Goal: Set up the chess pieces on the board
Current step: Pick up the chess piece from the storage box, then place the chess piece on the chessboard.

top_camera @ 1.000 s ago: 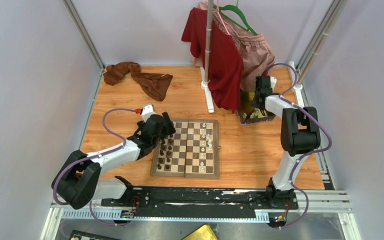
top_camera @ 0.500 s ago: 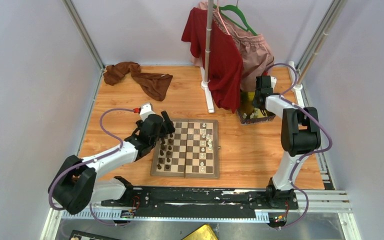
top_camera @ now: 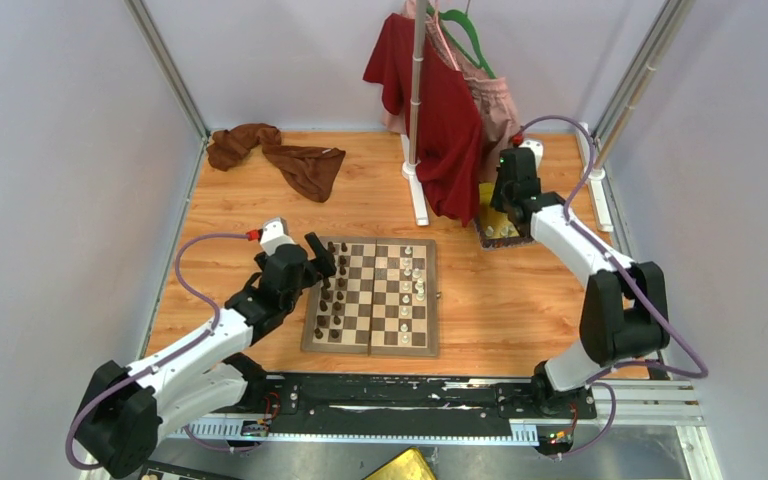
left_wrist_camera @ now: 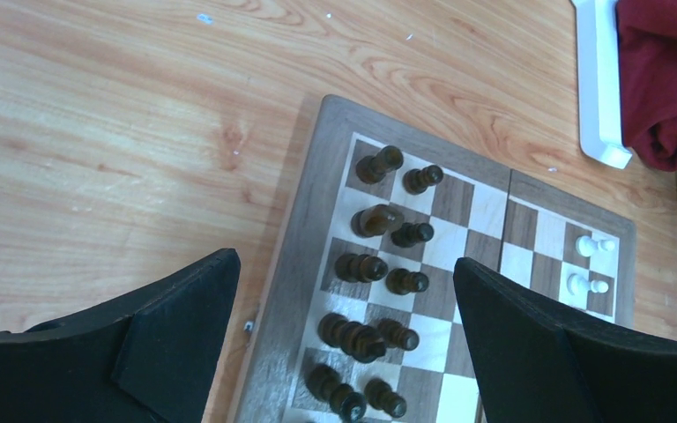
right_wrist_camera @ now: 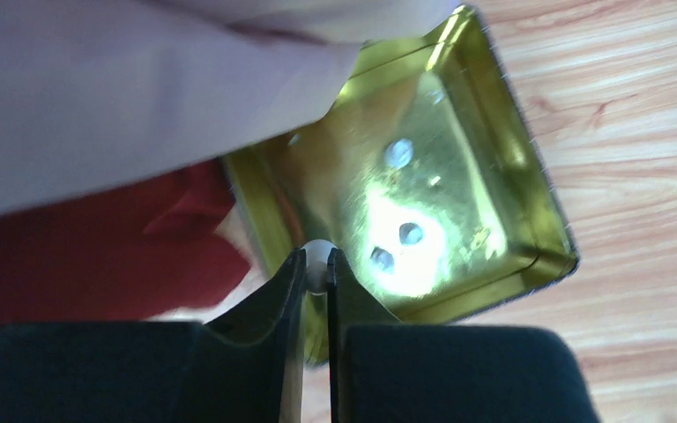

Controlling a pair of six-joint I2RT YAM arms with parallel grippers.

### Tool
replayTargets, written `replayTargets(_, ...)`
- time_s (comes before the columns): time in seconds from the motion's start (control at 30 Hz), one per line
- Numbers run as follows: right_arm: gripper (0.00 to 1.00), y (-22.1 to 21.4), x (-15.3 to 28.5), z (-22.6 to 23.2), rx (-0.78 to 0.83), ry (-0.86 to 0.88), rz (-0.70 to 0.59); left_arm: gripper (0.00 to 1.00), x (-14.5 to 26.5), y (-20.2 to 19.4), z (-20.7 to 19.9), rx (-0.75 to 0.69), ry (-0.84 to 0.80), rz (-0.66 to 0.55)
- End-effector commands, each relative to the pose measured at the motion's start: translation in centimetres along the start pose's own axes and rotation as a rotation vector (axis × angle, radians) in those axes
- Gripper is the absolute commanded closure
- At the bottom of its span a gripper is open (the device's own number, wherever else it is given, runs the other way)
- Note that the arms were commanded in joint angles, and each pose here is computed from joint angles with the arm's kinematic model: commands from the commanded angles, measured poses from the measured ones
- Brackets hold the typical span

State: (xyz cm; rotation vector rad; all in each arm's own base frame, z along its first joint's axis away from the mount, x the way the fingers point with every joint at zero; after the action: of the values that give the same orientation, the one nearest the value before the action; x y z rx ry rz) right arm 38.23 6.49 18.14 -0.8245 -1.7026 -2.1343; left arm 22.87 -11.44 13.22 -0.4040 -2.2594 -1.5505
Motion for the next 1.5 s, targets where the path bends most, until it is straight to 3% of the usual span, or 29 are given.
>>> replayTargets(0.0, 1.00, -2.6, 3.7, 2.0, 0.128, 0.022, 0.015, 0.00, 0.6, -0.4, 1.4, -0.004, 0.045, -0.005)
replayTargets(0.2, 1.00, -6.8, 9.7, 5.4, 0.299, 0.138, 0.013, 0.00, 1.3, -0.2, 1.9, -0.008, 0.047, -0.012)
replayTargets(0.57, 1.00, -14.2, 17.0, 6.1, 0.472, 0.296, 0.036, 0.00, 2.1, -0.9, 3.0, 0.005, 0.052, -0.021)
replayTargets(1.03, 1.00, -21.2, 18.6, 8.4, 0.611, 0.381, 0.087, 0.00, 1.7, -1.0, 2.7, -0.006, 0.056, -0.002)
replayTargets(1.47, 1.00, -23.0, 18.1, 10.4, 0.630, 0.434, 0.118, 0.00, 1.4, -1.4, 2.8, -0.005, 0.060, 0.000)
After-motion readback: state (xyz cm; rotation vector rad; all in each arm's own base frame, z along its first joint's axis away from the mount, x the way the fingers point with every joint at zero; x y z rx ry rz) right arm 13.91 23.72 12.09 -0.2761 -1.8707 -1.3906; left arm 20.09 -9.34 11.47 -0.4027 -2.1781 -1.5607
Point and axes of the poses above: each gripper's point midway between its finger pads, its own x axis back along the fingers, its own z axis along the line the jaws close on, y = z × x, the point moved 6 cm from there along x, back along the fingers, and after that the axes turned 5 degrees about -x, right-handed, at the moved point
